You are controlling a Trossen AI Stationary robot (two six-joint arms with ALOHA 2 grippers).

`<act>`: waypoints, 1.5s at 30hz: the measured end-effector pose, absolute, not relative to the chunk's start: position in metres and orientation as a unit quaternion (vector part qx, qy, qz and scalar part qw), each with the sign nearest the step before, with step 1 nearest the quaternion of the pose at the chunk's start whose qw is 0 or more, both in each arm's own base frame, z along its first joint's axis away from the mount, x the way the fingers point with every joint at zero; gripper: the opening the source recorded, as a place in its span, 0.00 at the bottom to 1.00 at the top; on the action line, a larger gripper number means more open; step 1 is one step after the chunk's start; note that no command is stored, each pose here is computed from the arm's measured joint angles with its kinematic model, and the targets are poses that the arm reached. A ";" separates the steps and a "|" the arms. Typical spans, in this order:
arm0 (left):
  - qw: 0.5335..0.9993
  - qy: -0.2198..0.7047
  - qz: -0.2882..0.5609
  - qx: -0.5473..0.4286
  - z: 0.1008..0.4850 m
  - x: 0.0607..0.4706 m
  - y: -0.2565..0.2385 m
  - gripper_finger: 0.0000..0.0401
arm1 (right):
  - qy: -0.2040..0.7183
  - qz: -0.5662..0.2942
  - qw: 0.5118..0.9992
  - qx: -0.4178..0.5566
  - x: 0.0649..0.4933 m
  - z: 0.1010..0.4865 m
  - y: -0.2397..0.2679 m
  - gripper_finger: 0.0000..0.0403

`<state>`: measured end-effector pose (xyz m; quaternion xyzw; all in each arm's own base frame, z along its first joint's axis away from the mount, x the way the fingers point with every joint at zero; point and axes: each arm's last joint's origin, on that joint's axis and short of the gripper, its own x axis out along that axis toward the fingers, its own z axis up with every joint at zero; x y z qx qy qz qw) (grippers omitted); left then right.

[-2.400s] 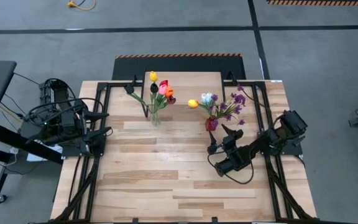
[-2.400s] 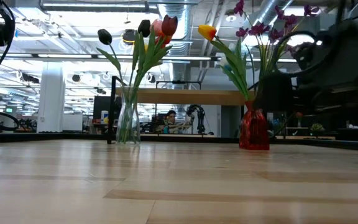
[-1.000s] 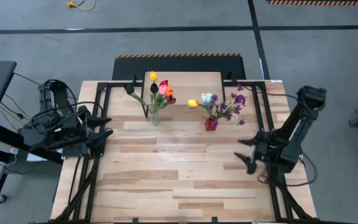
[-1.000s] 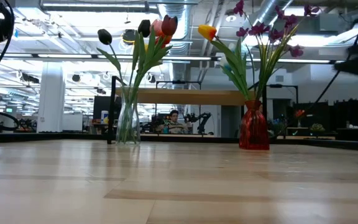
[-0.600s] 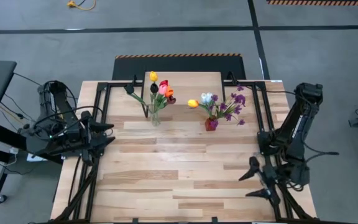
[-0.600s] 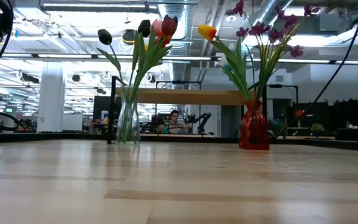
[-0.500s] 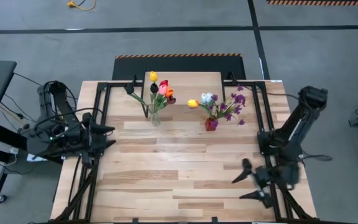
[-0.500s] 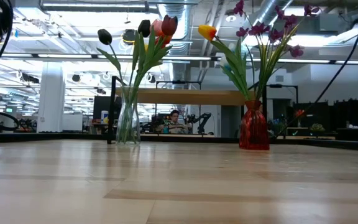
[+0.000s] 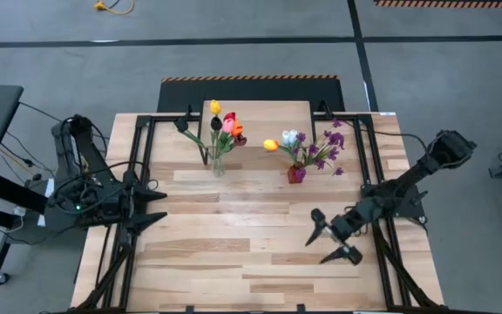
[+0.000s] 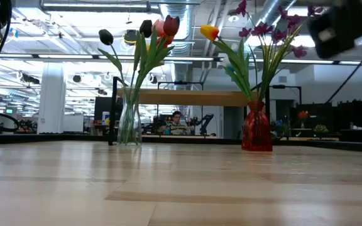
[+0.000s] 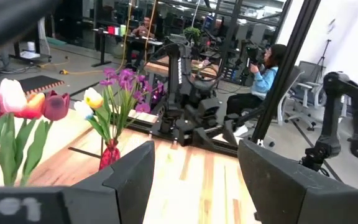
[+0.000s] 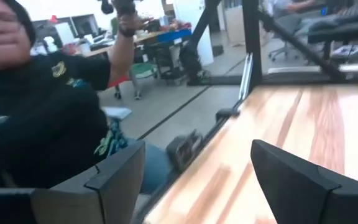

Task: Pick and place flowers into a vace then onto a shelf
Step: Put the red vase on the shelf

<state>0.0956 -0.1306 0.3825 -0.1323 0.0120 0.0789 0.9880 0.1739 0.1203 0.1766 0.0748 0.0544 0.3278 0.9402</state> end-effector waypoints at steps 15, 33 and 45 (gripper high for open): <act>0.984 -0.001 0.134 -0.117 0.382 0.096 -0.130 0.55 | 0.099 0.097 0.990 0.040 0.126 0.144 0.064 0.70; 0.984 -0.001 0.170 -0.063 0.382 0.095 -0.126 0.55 | 0.077 -0.141 0.986 0.052 0.145 0.142 0.023 0.70; 0.980 -0.004 0.193 -0.048 0.384 0.093 -0.122 0.55 | 0.106 -0.179 0.977 0.044 0.152 0.131 0.013 0.70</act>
